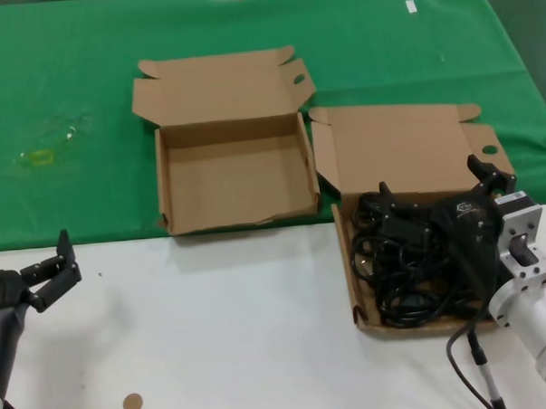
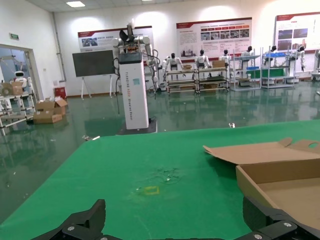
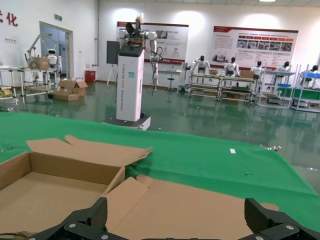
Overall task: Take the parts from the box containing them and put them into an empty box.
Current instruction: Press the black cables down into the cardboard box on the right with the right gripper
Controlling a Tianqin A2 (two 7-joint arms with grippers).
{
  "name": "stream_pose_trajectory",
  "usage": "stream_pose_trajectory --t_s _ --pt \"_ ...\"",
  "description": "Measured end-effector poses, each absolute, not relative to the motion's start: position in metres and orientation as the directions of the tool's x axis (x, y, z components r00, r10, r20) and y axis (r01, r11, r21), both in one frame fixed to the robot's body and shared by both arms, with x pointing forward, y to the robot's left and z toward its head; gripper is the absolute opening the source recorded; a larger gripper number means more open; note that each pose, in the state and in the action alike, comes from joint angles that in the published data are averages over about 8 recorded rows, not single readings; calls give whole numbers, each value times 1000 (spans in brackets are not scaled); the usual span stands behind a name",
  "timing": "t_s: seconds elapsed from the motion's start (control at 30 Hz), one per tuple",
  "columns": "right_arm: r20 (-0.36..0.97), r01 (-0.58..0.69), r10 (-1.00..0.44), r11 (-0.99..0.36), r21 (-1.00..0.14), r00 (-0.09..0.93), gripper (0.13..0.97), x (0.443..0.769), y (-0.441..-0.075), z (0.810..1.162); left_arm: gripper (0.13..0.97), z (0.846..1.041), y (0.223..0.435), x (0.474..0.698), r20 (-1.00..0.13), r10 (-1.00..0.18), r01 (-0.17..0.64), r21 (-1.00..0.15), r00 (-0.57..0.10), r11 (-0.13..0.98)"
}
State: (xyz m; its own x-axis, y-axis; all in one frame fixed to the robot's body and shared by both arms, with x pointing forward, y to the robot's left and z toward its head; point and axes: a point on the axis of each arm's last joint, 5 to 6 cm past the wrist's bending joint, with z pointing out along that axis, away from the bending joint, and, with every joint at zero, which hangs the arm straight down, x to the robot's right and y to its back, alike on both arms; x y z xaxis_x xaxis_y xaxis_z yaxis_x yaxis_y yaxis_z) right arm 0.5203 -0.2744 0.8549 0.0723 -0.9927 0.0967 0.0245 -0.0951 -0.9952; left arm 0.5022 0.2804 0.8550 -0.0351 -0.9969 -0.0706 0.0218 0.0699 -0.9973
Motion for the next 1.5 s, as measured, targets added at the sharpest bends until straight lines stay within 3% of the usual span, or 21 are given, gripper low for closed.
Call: stream_pose_trajectory --t_s 0.5,0.8,1.37,1.5 --pt "97 25 -993 -95 -995 72 966 520 -274 855 896 855 280 502 -71 -997 22 -997 -35 70" --pt "101 21 -993 -100 -995 59 966 520 -274 855 758 855 280 502 -71 -997 22 -997 -35 70" --pt "178 60 -981 -174 -983 73 966 521 -305 899 344 855 280 502 -71 -997 22 -997 -35 70" --pt "225 59 -969 -220 -974 103 966 520 -320 912 344 855 280 502 -71 -997 22 -997 -35 70"
